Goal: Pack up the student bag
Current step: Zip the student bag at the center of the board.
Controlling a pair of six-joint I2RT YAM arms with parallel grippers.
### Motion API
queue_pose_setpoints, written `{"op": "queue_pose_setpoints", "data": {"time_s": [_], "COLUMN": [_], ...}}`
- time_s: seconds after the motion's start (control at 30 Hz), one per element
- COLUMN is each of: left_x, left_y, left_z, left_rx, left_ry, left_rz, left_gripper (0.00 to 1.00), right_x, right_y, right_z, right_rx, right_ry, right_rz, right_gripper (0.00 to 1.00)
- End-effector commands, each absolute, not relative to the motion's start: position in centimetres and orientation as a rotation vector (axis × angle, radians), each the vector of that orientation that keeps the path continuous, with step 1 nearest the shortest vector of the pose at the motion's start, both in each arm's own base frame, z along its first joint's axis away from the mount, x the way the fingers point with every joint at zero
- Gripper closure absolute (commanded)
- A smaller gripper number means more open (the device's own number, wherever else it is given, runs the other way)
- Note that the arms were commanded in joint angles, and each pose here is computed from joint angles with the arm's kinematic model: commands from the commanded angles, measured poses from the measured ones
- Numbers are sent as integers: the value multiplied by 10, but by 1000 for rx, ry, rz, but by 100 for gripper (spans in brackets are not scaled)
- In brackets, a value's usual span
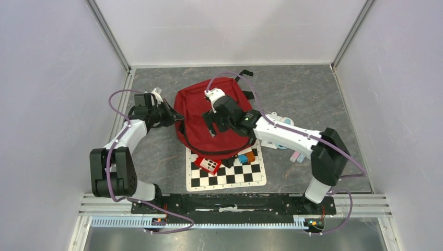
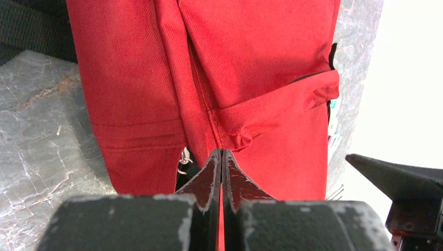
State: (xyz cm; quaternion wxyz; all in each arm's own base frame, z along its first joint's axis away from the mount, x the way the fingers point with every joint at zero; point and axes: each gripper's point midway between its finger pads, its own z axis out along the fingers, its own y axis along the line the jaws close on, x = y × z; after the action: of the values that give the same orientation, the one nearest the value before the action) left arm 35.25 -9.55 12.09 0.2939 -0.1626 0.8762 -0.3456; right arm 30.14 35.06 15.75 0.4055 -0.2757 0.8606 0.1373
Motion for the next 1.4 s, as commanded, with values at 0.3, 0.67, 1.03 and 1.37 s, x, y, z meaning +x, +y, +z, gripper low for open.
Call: {"op": "queue_pose_setpoints", "data": {"time_s": [0.3, 0.67, 1.03, 1.37], "left_x": [335, 334, 327, 295], "left_y": [-97, -96, -102, -116], "left_z": [133, 135, 138, 145], "left_rx": [-372, -371, -362, -320], "left_ry": [2301, 2287, 2273, 2226], "left_rz": [-931, -932, -977, -1010], "left_gripper": [98, 98, 98, 98], "right_x": [344, 385, 394, 400], "right_y": [458, 481, 493, 493], "right_z": [176, 127, 125, 131], "right_rx": [-671, -740, -698, -657], "right_ry": [1970, 1931, 1911, 1917], "right_rz": [491, 309, 326, 355], "right_gripper": [19, 44, 100, 100]}}
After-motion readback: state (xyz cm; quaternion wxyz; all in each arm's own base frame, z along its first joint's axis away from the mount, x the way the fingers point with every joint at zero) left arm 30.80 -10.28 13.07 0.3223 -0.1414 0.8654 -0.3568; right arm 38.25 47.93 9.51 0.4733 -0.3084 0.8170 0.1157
